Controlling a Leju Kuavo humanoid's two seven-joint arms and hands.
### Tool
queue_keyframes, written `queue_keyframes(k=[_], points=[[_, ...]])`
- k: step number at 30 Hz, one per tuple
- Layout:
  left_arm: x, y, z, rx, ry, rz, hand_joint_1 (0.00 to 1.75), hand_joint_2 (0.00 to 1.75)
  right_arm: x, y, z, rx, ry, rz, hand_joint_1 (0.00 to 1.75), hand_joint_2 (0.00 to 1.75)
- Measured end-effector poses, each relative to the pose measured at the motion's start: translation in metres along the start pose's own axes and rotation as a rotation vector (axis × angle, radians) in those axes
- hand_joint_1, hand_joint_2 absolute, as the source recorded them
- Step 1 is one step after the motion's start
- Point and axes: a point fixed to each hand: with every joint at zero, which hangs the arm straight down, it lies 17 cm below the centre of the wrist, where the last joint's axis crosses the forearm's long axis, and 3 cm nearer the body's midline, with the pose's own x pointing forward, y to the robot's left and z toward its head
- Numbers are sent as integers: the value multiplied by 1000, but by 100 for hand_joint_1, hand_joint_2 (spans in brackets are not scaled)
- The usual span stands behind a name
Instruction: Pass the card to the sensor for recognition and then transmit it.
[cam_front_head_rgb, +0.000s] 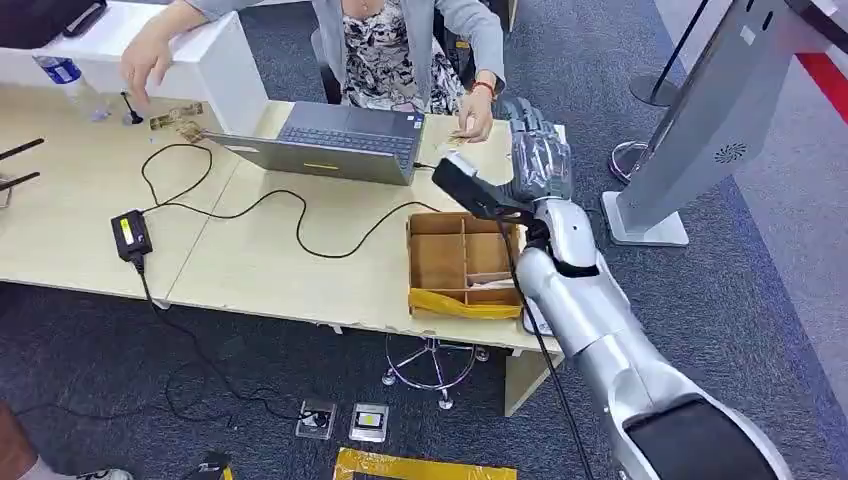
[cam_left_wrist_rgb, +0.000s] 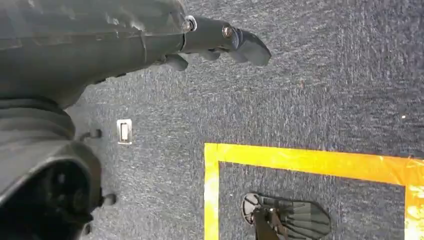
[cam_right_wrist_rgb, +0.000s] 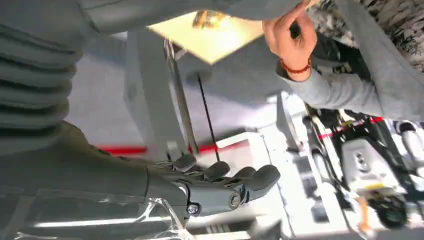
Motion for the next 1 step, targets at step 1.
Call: queue_keyframes(k=[1], points=[[0,0,0,0,1,3,0,0,-13,-7,2,-22,18,-47,0,0]])
